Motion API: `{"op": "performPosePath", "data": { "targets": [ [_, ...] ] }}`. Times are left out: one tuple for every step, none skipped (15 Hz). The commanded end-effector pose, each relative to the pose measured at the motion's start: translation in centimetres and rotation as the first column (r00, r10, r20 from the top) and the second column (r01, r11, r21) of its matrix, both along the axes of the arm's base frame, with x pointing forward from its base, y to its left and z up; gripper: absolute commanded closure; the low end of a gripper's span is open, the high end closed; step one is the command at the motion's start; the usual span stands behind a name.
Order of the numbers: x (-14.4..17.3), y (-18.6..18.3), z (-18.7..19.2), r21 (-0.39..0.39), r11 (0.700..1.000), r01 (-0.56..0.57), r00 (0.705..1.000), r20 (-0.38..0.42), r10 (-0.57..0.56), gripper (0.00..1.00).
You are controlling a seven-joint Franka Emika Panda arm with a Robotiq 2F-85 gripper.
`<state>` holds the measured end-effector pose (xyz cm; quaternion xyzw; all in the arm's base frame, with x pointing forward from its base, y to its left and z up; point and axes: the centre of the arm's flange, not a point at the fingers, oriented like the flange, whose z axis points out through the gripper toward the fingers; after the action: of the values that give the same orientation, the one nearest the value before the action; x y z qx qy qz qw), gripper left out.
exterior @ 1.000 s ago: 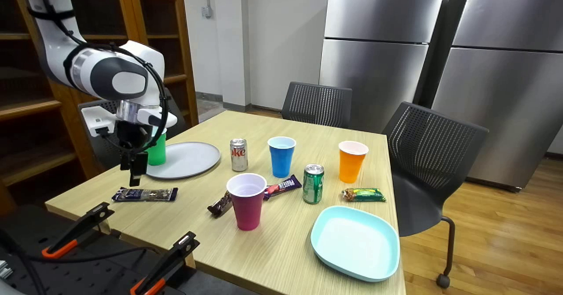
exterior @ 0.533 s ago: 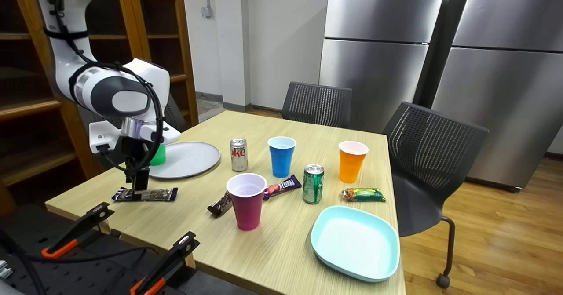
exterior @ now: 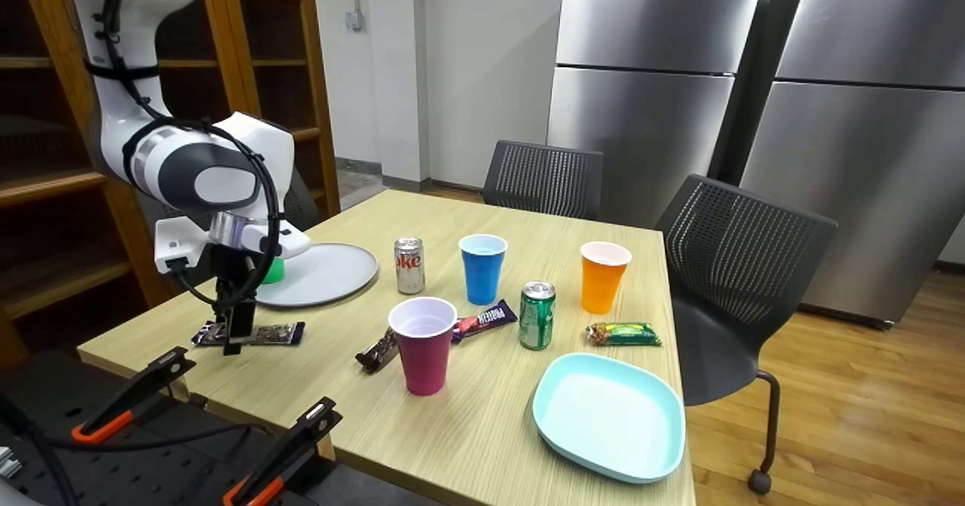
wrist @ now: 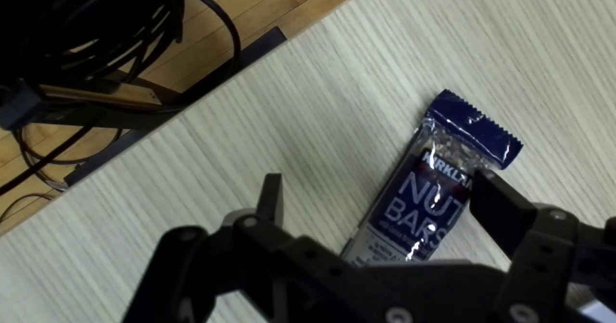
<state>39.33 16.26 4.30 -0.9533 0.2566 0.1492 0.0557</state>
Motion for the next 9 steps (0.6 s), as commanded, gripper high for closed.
{"op": "performPosePath", "data": {
  "targets": [
    [0.2,0.48,-0.26,0.007,1.0,0.017,1.0,0.005,-0.017,0.13],
    [0.23,0.48,-0.28,0.006,1.0,0.017,1.0,0.006,-0.017,0.28],
    [0.27,0.49,-0.24,0.006,1.0,0.017,1.0,0.007,-0.017,0.35],
    [0.29,0.51,-0.23,0.007,1.0,0.016,1.0,0.008,-0.016,0.44],
    [0.3,0.52,-0.21,0.008,1.0,0.015,1.0,0.01,-0.015,0.51],
    [0.3,0.52,-0.19,0.008,1.0,0.015,1.0,0.01,-0.015,0.6],
    [0.3,0.51,-0.17,0.008,1.0,0.016,1.0,0.01,-0.016,0.66],
    [0.3,0.52,-0.16,0.009,1.0,0.016,1.0,0.01,-0.016,0.75],
    [0.28,0.52,-0.19,0.008,1.0,0.016,1.0,0.01,-0.016,0.82]
  ]
}}
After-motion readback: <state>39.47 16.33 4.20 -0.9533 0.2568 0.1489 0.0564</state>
